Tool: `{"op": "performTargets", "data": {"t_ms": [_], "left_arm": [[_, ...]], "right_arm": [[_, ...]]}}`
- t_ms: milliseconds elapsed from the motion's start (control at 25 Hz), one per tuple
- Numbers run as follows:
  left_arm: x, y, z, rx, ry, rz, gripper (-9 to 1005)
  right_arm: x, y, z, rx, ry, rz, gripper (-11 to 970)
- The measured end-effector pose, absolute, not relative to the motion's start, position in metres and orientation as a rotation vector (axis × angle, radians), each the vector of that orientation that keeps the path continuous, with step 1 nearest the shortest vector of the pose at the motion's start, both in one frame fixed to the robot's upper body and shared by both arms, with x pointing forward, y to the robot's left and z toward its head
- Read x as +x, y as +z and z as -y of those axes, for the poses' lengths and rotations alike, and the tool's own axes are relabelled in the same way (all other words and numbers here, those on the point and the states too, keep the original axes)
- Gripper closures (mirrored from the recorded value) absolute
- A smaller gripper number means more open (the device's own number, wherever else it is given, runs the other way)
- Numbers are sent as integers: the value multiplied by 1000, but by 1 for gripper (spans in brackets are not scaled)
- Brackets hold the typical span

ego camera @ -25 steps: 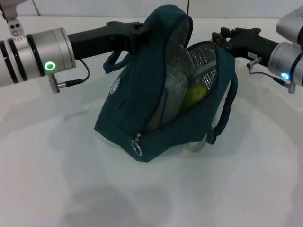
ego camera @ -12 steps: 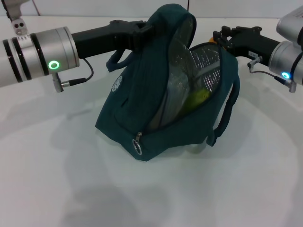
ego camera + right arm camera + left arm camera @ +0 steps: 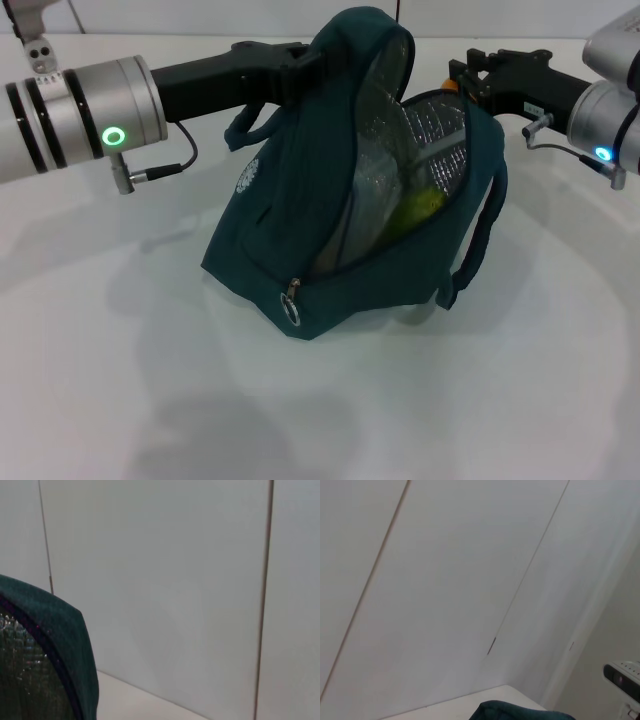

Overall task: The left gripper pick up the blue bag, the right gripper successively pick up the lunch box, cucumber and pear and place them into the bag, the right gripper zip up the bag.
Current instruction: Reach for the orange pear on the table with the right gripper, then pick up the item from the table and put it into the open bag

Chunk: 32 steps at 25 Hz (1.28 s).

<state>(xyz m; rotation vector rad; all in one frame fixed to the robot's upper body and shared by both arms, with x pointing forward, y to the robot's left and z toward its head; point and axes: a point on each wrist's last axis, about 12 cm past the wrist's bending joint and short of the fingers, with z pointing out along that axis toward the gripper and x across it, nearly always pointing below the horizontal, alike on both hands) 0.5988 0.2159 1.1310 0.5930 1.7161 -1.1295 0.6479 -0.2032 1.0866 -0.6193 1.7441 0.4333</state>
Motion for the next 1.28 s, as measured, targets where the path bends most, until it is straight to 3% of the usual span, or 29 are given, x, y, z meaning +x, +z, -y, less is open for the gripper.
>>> {"op": "performTargets", "data": {"t_ms": [920,1280], "left_arm": [[599,1131,-215,591,-1132,-1715,953],[595,1126,-223,574,-1119,-1730,952]], "right_arm": [[642,1083,206,-670,398,-1713,918],[618,1104,241,-610,388,-1516,924]]}}
